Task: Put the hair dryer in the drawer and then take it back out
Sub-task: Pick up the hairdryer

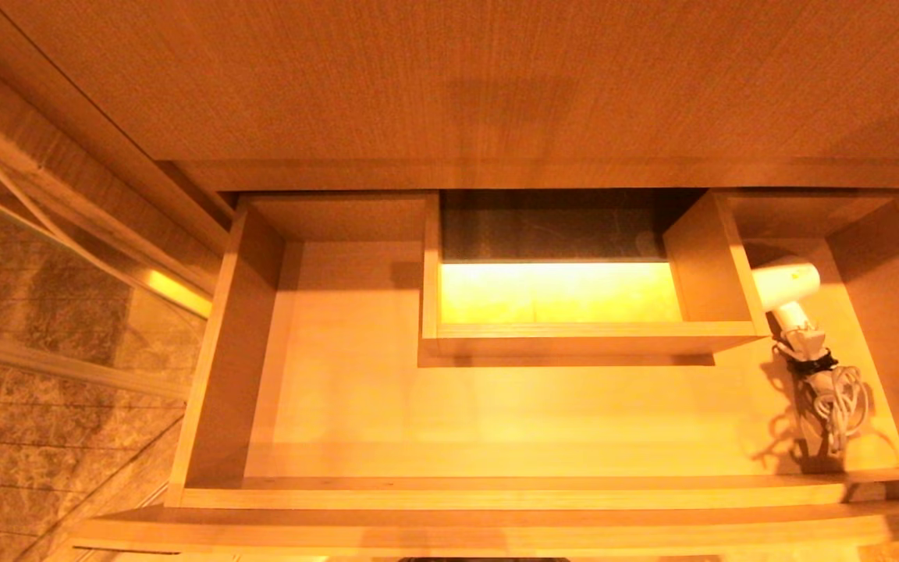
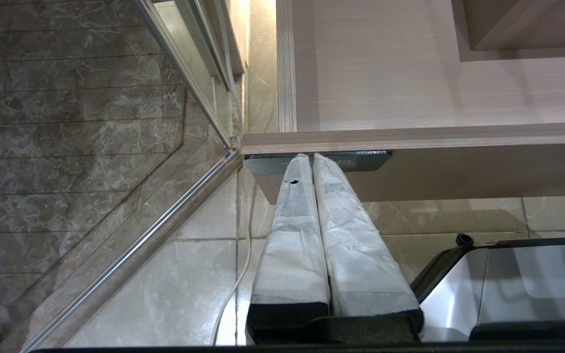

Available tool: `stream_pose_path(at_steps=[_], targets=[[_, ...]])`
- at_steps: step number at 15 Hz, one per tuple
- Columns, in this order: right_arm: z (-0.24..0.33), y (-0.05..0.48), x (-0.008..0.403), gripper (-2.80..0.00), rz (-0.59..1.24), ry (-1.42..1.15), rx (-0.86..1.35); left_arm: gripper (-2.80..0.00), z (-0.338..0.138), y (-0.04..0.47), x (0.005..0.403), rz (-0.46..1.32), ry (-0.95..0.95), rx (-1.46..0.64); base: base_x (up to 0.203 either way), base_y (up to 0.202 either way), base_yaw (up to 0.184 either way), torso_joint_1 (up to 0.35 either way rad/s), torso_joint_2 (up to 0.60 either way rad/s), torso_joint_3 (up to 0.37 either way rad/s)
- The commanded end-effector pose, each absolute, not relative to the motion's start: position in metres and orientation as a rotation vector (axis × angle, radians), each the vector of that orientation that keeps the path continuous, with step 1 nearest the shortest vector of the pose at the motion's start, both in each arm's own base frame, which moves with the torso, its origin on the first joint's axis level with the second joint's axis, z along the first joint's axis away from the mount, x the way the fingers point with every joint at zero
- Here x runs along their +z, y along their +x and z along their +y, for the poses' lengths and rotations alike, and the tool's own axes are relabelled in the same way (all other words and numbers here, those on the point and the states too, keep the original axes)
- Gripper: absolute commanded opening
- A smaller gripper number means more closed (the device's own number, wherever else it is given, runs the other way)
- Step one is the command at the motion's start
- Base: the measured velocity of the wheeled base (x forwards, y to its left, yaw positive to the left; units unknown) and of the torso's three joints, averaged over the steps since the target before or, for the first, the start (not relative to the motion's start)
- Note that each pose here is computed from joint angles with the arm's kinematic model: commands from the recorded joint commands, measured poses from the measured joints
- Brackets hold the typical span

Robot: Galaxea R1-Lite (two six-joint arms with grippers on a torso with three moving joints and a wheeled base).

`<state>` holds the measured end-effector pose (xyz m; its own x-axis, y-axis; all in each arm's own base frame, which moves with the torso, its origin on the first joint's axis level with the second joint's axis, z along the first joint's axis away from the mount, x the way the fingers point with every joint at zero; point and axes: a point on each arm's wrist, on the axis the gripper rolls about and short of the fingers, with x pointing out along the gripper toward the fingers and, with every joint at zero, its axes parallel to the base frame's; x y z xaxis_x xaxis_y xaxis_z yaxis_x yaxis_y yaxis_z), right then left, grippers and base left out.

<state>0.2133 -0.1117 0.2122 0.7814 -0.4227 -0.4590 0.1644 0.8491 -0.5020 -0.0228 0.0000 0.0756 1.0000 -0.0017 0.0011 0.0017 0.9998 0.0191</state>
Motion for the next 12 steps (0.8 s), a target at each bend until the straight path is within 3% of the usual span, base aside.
stream_pose_path(at_steps=[1, 12], targets=[[-0.109, 0.218, 0.211, 0.00, 0.588, -0.466, -0.313, -2.80, 0.000, -0.023, 0.075, 0.000, 0.018, -0.002, 0.000, 0.000, 0.000, 0.000, 0.00, 0.000], [-0.107, 0.236, 0.195, 0.00, 0.621, -0.358, -0.289, -2.80, 0.000, -0.023, 0.075, 0.000, 0.018, -0.002, 0.000, 0.000, 0.000, 0.000, 0.00, 0.000]])
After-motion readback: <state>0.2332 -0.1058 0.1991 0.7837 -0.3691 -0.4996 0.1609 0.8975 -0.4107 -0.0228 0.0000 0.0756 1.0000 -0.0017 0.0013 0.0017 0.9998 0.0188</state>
